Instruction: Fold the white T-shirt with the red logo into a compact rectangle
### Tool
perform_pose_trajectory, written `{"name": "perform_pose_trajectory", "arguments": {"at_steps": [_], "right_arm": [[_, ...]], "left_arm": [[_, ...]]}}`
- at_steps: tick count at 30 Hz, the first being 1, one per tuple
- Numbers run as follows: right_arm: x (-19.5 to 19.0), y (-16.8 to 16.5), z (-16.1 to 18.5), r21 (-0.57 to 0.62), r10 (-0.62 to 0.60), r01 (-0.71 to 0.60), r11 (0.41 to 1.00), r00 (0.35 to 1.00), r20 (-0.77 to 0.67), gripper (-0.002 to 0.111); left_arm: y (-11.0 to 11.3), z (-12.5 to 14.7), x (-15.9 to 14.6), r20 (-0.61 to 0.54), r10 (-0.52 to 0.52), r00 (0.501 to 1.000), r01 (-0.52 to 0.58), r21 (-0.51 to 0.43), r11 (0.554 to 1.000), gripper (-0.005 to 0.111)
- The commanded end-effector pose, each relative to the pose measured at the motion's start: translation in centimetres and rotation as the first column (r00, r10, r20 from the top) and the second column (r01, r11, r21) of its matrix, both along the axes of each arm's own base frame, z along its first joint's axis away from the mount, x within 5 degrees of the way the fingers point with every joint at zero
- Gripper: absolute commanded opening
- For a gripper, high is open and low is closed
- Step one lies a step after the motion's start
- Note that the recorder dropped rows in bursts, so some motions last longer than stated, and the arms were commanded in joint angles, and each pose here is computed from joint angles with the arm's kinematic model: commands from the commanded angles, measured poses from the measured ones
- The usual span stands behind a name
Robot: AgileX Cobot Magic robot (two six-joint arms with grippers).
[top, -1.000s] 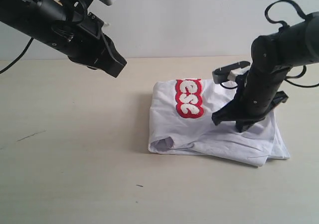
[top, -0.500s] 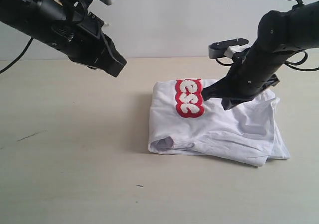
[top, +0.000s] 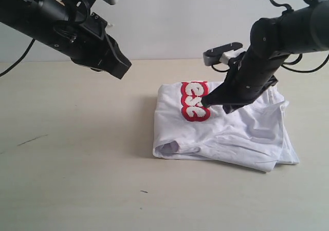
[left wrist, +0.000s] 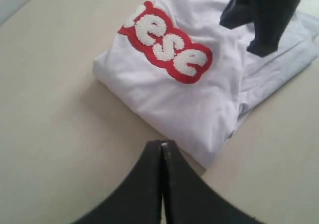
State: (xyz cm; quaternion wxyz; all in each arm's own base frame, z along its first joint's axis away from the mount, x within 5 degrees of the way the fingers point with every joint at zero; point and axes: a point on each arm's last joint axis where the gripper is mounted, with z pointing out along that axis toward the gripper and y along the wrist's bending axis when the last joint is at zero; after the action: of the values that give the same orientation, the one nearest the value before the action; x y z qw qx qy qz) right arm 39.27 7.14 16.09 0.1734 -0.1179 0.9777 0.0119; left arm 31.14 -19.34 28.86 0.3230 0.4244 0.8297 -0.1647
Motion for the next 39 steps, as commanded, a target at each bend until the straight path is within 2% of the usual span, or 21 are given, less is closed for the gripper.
{"name": "perform_pose_trajectory", "arguments": {"at_steps": [1, 6, 12, 17, 22, 30, 36, 39], "right_arm": [[1.1, -2.0, 0.7, 0.007, -0.079, 0.079, 0.997, 0.995, 0.068, 0.000], [1.8, -2.4, -1.7, 0.019, -0.103, 0.102, 0.995, 0.993, 0.053, 0.000], [2.6, -2.0, -4.6, 0.026, -0.069, 0.068, 0.997, 0.998, 0.013, 0.000], [3.8, -1.6, -5.9, 0.047, -0.071, 0.072, 0.996, 0.997, -0.033, 0.000], [3.7, 0.4, -6.3, 0.158, -0.014, 0.026, 0.987, 0.997, -0.073, 0.000], [2.9, 4.9, -6.2, 0.169, 0.067, -0.055, 0.984, 0.996, -0.063, 0.000], [2.9, 5.5, -6.1, 0.231, -0.027, 0.047, 0.972, 0.996, -0.089, 0.000], [2.6, 6.5, -6.0, 0.265, -0.015, 0.039, 0.963, 0.996, -0.093, 0.000]], "left_arm": [[0.1, 0.3, -0.1, 0.004, 0.010, 1.000, -0.010, -0.015, 1.000, 0.000], [0.1, 0.3, 0.0, 0.013, 0.016, 1.000, -0.016, -0.018, 1.000, 0.000], [0.1, 0.3, 0.1, 0.016, 0.018, 1.000, -0.018, -0.019, 1.000, 0.000], [0.1, 0.3, 0.1, 0.018, 0.019, 1.000, -0.019, -0.020, 1.000, 0.000], [0.1, 0.4, 0.2, 0.035, 0.028, 0.999, -0.027, -0.024, 0.999, 0.000], [0.1, 0.4, 0.2, 0.033, 0.025, 0.999, -0.025, -0.019, 1.000, 0.000], [0.1, 0.4, 0.2, 0.028, 0.022, 0.999, -0.022, -0.017, 1.000, 0.000], [0.1, 0.4, 0.2, 0.028, 0.021, 0.999, -0.021, -0.015, 1.000, 0.000]]}}
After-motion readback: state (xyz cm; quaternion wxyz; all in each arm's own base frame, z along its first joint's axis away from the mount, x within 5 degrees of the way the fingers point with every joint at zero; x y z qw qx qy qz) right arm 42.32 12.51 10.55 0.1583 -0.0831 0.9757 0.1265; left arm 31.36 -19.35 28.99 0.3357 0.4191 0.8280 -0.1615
